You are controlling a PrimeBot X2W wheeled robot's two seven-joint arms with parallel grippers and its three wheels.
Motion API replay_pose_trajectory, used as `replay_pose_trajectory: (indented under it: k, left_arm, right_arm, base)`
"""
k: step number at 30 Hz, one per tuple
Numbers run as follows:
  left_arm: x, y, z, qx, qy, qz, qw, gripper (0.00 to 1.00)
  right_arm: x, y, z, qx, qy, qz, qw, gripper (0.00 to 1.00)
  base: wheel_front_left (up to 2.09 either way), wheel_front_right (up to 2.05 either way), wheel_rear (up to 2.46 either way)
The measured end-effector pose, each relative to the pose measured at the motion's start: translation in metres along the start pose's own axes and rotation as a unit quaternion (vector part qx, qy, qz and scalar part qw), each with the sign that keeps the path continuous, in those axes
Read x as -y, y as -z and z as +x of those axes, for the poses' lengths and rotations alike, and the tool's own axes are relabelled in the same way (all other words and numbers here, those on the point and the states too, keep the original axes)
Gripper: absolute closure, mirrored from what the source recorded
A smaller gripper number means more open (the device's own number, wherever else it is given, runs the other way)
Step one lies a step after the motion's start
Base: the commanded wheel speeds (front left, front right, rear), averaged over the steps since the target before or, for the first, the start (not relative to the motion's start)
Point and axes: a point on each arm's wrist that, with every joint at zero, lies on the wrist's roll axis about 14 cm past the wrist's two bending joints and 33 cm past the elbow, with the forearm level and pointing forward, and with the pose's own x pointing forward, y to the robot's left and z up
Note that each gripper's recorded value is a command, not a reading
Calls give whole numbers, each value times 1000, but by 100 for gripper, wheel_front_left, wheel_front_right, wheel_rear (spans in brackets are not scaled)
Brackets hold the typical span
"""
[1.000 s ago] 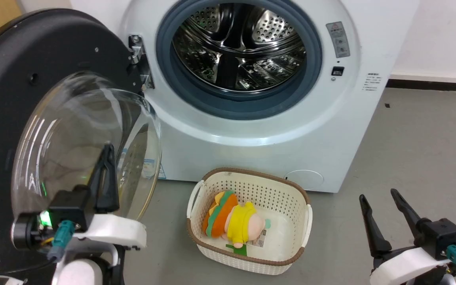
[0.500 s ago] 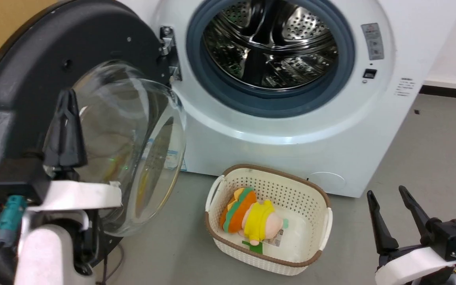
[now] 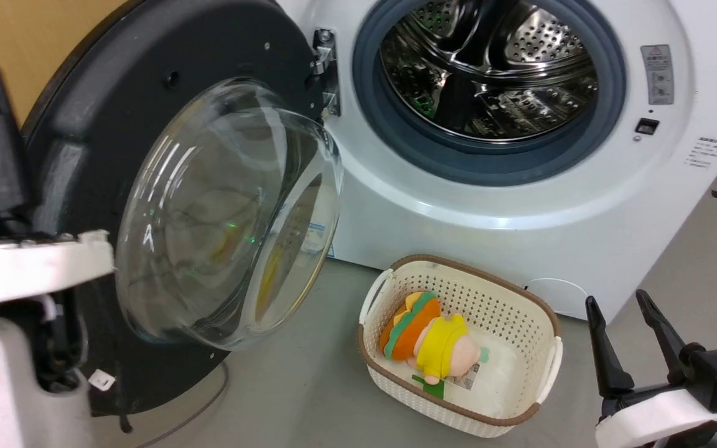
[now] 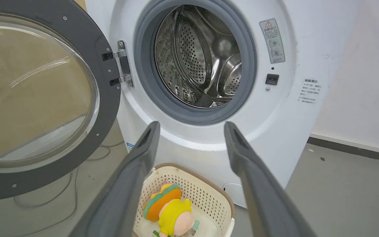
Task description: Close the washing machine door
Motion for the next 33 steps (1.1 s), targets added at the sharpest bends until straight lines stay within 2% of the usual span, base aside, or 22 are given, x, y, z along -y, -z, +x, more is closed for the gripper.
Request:
replay_pose_trajectory:
  k: [2, 3, 4, 9, 13, 18, 19, 20, 25, 33]
  left_arm:
    - [-12, -6, 1, 9, -13, 1, 1000, 100]
    - [-49, -9, -1, 15, -63, -21, 998, 100]
    - [-66, -8, -4, 11, -87, -33, 996, 100]
    - [-111, 7, -17, -21, -150, -57, 987, 100]
    - [-135, 18, -30, -42, -189, -75, 978, 100]
    - [-164, 45, -53, -85, -248, -142, 954, 100]
    - [-168, 52, -58, -94, -259, -161, 948, 100]
    - [-174, 63, -66, -108, -277, -202, 933, 100]
    - [-175, 96, -90, -166, -295, -290, 895, 100]
    - [-141, 128, -120, -263, -262, -367, 853, 100]
  right_arm:
    - [-3, 1, 3, 0, -5, 1, 1000, 0]
    - [-10, 1, 10, 5, -15, 5, 1000, 0]
    - [-12, 2, 12, 4, -19, 8, 1000, 0]
    - [-16, 3, 16, 6, -25, 11, 1000, 0]
    - [-19, 4, 19, 9, -29, 12, 999, 0]
    - [-22, 4, 23, 13, -34, 14, 999, 0]
    - [-23, 4, 25, 14, -35, 14, 999, 0]
    - [-24, 3, 28, 17, -37, 15, 999, 0]
    - [-28, 4, 32, 20, -43, 17, 999, 0]
    - [-34, 6, 38, 25, -51, 24, 998, 0]
  base:
    - [0, 0, 0]
    - [0, 0, 0]
    - [0, 0, 0]
    - [0, 0, 0]
    - [0, 0, 0]
    - [0, 0, 0]
    - [0, 0, 0]
    - [0, 0, 0]
    - [0, 0, 0]
    - [0, 0, 0]
